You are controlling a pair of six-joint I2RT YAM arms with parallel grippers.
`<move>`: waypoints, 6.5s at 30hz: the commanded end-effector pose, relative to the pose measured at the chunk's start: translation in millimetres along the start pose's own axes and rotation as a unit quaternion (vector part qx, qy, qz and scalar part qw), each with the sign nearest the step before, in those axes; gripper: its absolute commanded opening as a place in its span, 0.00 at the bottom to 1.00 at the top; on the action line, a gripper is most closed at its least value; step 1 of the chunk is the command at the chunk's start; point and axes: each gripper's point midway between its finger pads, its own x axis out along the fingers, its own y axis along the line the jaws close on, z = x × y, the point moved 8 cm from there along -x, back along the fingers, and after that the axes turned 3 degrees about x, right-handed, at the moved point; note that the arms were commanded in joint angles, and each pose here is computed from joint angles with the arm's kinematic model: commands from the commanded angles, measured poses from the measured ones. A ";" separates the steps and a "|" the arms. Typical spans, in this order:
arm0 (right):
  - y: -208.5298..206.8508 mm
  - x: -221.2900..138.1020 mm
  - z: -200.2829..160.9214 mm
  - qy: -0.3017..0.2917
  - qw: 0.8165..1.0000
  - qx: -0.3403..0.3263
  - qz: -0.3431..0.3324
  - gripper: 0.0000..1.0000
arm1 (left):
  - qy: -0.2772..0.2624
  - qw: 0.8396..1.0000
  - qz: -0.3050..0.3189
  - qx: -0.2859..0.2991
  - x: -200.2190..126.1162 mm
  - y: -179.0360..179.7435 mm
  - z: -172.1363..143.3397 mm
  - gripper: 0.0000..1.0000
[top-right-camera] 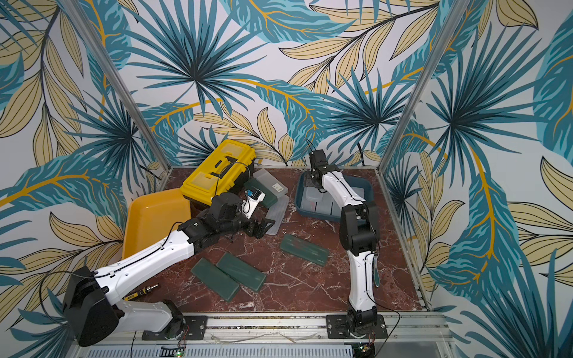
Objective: Place the pencil cases by color into the storage box
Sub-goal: Place the pencil case at the storage box, then pick up the pencil case from the center of the board, then place the pencil case at the storage box.
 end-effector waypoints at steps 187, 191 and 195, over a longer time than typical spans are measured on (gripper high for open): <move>108.0 -157.2 -131.5 0.052 0.993 0.068 0.085 0.72 | -0.123 0.973 0.095 -0.169 -129.7 8.3 -48.6 0.97; 82.4 -150.3 -112.2 0.052 0.991 0.086 0.083 0.72 | -0.114 0.977 0.078 -0.162 -117.2 6.4 -40.4 0.97; 47.3 -146.6 -92.8 0.035 0.993 0.097 0.060 0.72 | -0.093 0.982 0.058 -0.154 -100.5 4.1 -32.0 0.97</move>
